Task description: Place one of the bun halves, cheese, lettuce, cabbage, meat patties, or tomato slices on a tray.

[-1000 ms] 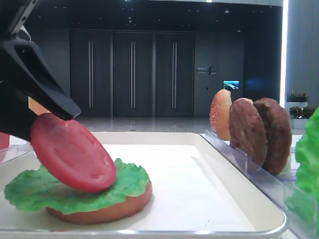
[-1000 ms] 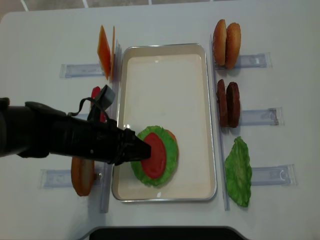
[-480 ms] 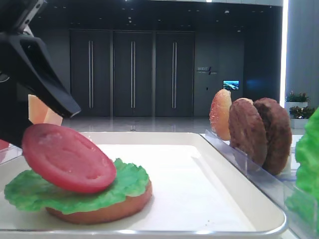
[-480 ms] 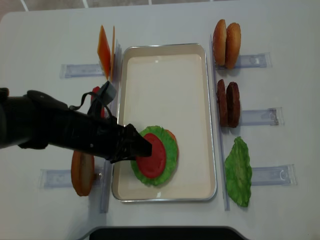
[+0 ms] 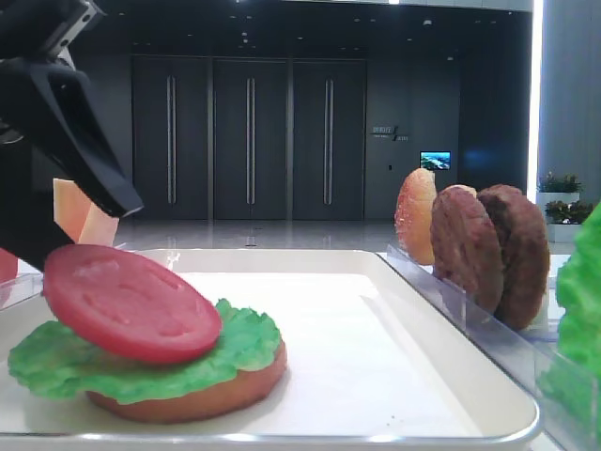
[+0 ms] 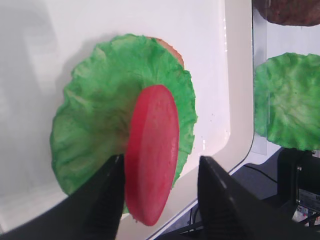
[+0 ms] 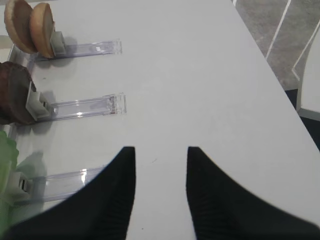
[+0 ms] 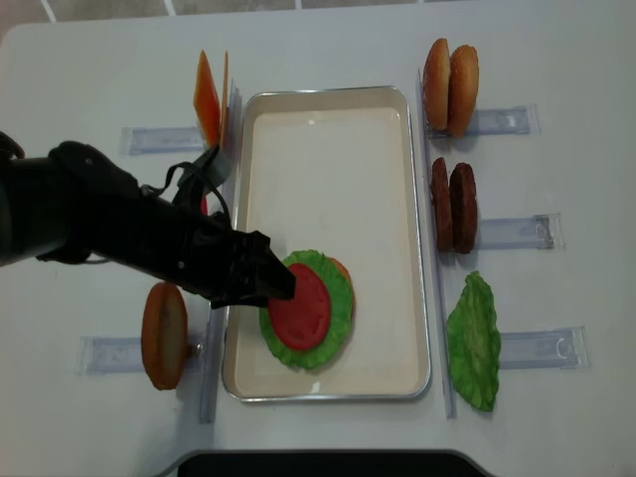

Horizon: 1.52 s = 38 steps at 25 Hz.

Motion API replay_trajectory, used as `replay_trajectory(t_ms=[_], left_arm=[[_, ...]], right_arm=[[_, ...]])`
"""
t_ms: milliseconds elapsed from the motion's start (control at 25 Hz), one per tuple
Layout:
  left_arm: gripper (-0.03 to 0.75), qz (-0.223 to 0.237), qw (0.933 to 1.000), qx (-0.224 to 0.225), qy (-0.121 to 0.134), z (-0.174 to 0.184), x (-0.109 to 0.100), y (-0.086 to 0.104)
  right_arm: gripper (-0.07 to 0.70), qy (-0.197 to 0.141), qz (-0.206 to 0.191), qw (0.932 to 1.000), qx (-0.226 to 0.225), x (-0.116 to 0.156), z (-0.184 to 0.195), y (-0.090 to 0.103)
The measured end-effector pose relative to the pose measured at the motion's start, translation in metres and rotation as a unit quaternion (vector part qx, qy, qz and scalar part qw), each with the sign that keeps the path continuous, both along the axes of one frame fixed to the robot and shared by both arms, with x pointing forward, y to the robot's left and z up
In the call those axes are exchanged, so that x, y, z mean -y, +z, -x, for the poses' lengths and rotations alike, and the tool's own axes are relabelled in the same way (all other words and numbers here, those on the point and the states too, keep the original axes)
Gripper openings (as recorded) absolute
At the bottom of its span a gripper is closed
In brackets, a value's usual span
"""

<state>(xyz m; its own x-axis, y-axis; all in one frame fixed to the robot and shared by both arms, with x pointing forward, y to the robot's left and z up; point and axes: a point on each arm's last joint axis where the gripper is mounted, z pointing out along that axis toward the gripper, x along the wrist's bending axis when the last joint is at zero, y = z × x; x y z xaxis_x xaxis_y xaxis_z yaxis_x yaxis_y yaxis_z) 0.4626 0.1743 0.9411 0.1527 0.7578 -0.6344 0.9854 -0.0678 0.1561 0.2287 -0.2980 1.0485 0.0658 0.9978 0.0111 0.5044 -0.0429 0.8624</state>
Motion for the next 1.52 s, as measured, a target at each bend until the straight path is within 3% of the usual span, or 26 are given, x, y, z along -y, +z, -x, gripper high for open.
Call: replay_trajectory(t_ms=[680, 920, 1080, 1200, 1400, 1520], left_arm=[[0.363, -0.032, 0.9993, -0.017, 0.011, -0.004, -0.003, 0.003], [0.363, -0.025, 0.9996, -0.011, 0.008, -0.012, 0.0, 0.012], [0.363, -0.022, 0.9997, 0.002, -0.003, -0.021, 0.003, 0.026], [0.363, -0.055, 0.9983, 0.009, -0.019, -0.031, 0.002, 0.04], [0.363, -0.154, 0.9867, 0.03, -0.043, -0.051, -0.009, 0.075], [0.363, -0.185, 0.9812, 0.042, -0.033, -0.065, -0.022, 0.1]], right_arm=[[0.244, 0.0, 0.0, 1.0, 0.0, 0.0, 0.0, 0.0], [0.244, 0.0, 0.0, 1.0, 0.0, 0.0, 0.0, 0.0], [0.244, 0.0, 0.0, 1.0, 0.0, 0.0, 0.0, 0.0], [0.244, 0.0, 0.0, 1.0, 0.0, 0.0, 0.0, 0.0], [0.244, 0.0, 0.0, 1.0, 0.0, 0.0, 0.0, 0.0], [0.244, 0.0, 0.0, 1.0, 0.0, 0.0, 0.0, 0.0]])
